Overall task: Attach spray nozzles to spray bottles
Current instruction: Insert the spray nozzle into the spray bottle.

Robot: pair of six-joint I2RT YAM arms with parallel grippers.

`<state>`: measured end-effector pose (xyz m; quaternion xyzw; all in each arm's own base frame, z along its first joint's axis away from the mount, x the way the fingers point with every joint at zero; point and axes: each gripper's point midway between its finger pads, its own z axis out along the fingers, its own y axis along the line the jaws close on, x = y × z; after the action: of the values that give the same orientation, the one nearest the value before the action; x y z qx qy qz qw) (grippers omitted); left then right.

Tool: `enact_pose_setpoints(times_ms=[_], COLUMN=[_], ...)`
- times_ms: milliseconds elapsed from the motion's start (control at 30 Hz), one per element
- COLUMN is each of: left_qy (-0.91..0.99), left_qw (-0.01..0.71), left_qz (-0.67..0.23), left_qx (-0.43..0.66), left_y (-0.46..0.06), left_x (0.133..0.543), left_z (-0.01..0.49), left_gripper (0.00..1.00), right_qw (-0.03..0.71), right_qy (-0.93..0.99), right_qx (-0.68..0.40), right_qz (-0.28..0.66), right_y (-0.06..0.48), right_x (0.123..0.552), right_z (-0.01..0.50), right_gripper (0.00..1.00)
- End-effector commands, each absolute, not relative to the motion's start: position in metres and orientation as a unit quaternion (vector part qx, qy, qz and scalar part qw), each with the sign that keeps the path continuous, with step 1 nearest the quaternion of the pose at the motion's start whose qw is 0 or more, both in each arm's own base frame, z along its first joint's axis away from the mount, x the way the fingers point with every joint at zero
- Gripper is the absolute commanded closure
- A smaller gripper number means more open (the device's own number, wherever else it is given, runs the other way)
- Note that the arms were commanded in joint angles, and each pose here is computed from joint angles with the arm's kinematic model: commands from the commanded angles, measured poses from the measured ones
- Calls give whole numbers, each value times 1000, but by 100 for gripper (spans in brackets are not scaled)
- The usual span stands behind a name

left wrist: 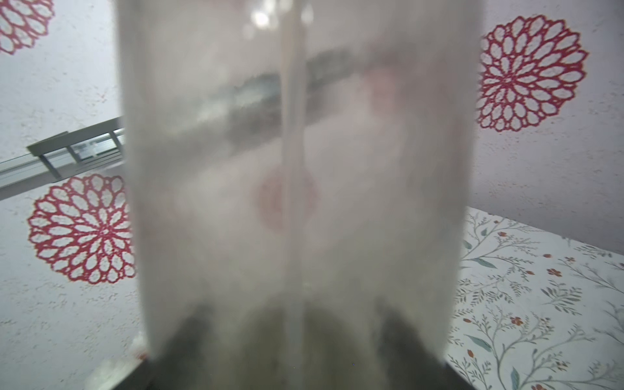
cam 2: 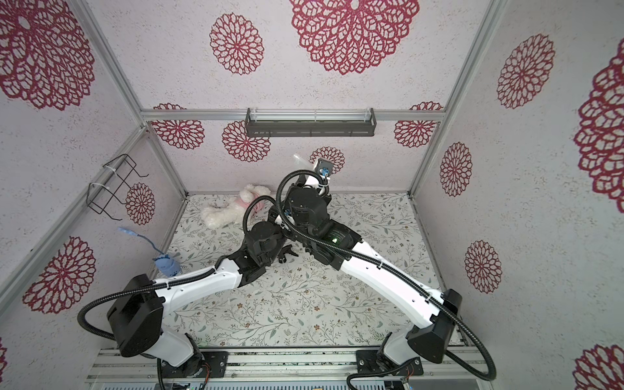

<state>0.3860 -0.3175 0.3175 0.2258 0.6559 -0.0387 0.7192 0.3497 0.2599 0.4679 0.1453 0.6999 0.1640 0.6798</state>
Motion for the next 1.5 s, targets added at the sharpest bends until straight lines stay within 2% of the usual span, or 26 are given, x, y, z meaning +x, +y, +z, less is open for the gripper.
enact_pose_setpoints(times_ms=[0, 133, 267, 333, 433, 533, 700, 933, 1000, 1067, 1167, 1267, 1467], left_qy=[586, 596, 602, 603, 610, 614, 618, 618, 616, 617, 616, 613, 609], left_qw=[788, 782, 772, 767, 754, 746, 740, 736, 735, 730, 721, 713, 702], left_qz=[-78, -78, -94, -107, -126, -133, -149, -175, -181, -187, -202, -218, -242], left_qx=[173, 169, 184, 191, 209, 221, 220, 214, 220, 227, 244, 261, 279], left_y=[-320, -316, -315, -315, -316, -316, -308, -302, -304, -305, -310, -316, -321], left_x=[374, 373, 366, 362, 359, 355, 354, 361, 360, 358, 354, 349, 339], left_z=[386, 379, 369, 366, 360, 356, 356, 362, 363, 361, 359, 357, 356], left_gripper=[51, 51, 51, 50, 50, 51, 51, 51, 51, 51, 51, 51, 51], right_qw=[643, 634, 638, 643, 641, 639, 630, 606, 610, 620, 626, 634, 639], right_qy=[745, 752, 735, 725, 724, 726, 737, 736, 734, 732, 713, 690, 670], right_qx=[101, 80, 44, 12, -35, -55, -74, -138, -155, -170, -225, -258, -274], right_qz=[149, 163, 226, 246, 254, 249, 232, 267, 253, 226, 221, 235, 260], right_y=[292, 299, 299, 299, 298, 289, 269, 265, 258, 249, 254, 252, 238], right_x=[352, 349, 330, 320, 306, 297, 282, 250, 246, 245, 239, 242, 262], right_z=[430, 433, 452, 463, 474, 476, 466, 460, 458, 457, 467, 482, 499], right_gripper=[78, 67, 61, 53, 44, 40, 35, 32, 34, 41, 44, 44, 36])
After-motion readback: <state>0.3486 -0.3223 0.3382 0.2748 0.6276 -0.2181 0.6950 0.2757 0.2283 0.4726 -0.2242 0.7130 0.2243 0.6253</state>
